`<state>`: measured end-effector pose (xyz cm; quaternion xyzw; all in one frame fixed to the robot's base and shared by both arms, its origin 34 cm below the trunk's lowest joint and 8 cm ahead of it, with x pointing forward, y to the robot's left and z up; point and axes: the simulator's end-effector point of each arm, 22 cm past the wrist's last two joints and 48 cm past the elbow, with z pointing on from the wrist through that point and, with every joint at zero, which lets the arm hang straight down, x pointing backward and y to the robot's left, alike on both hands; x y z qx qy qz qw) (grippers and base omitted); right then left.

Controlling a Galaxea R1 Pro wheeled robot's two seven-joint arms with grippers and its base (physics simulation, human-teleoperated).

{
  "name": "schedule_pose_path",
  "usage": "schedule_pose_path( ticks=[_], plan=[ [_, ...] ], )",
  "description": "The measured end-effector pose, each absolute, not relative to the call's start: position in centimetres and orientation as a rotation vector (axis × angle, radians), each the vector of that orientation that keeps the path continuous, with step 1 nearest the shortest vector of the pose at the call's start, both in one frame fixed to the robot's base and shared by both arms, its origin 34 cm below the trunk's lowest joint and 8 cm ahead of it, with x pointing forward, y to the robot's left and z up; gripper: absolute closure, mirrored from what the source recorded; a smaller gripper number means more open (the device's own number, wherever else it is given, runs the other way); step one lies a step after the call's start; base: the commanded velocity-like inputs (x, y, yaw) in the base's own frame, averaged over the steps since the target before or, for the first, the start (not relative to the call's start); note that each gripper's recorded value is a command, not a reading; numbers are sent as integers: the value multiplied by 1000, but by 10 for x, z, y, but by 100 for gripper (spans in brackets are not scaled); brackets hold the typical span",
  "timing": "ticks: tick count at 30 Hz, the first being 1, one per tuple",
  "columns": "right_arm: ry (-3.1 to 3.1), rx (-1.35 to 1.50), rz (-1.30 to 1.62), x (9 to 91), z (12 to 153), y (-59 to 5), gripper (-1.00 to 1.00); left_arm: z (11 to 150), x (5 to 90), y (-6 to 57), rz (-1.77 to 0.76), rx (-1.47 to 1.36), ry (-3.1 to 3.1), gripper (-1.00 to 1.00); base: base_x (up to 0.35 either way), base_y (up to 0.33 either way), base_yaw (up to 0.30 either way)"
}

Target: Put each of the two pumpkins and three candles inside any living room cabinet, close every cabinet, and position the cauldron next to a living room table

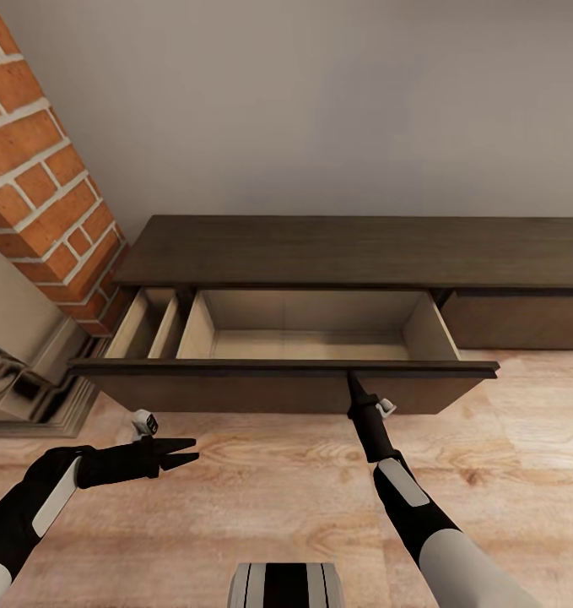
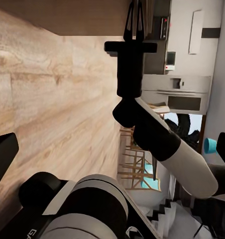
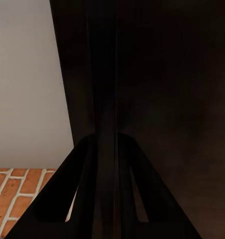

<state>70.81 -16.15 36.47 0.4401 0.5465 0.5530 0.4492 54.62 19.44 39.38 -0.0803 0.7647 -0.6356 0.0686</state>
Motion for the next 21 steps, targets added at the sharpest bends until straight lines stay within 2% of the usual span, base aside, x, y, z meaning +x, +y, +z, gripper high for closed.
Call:
schedule_pose_path(
  ticks=[11, 21],
  plan=[
    [1353, 1087, 1369, 708, 365, -161, 100, 394, 546, 195, -1914, -242, 2302, -100, -77, 0, 0],
    [1354, 1086, 1369, 708, 365, -161, 100, 394, 546, 194, -1914, -242, 2303, -100, -20, 0, 0]
  ],
)
